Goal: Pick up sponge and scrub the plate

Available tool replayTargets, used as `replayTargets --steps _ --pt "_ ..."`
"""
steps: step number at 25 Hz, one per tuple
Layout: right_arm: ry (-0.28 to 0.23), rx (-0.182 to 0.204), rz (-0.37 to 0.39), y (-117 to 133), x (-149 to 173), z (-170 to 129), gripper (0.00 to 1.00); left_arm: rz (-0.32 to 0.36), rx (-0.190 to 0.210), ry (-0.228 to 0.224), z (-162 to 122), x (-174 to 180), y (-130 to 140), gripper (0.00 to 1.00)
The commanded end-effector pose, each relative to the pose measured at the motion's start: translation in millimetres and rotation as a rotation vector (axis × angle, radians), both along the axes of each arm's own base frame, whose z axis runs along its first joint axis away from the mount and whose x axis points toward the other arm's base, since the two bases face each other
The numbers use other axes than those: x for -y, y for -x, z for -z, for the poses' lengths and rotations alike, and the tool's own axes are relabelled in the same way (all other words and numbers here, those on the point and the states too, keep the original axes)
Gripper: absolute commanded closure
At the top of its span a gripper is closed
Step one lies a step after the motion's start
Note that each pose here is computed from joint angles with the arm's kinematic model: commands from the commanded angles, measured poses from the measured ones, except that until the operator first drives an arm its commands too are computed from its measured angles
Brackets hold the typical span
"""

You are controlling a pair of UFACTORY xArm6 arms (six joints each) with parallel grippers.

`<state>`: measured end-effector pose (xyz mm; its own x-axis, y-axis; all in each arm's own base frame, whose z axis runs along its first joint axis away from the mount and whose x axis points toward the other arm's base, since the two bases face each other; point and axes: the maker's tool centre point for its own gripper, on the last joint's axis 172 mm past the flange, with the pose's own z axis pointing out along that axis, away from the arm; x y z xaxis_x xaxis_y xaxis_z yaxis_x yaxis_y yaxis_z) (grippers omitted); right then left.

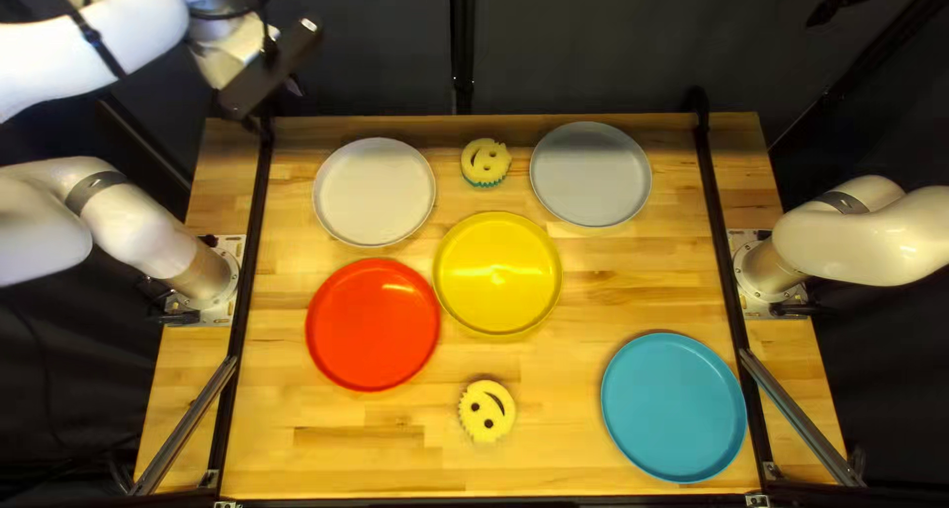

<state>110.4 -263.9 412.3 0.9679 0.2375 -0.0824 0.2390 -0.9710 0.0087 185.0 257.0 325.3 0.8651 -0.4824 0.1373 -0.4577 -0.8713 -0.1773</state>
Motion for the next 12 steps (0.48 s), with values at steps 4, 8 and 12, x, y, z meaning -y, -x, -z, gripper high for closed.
replayTargets --steps 4,8,12 --pt "0.0 0.0 0.0 0.0 0.0 0.0 0.0 -0.099 0.001 -0.046 -55.2 -54.7 27.3 0.0" --pt "0.0 0.0 0.0 0.0 0.0 0.0 0.0 -0.111 -0.006 -0.039 -64.9 -44.6 34.9 0.0" --pt "0.0 0.0 0.0 0.0 0.0 0.0 0.0 -0.111 -0.006 -0.039 -64.9 -44.6 34.9 0.0"
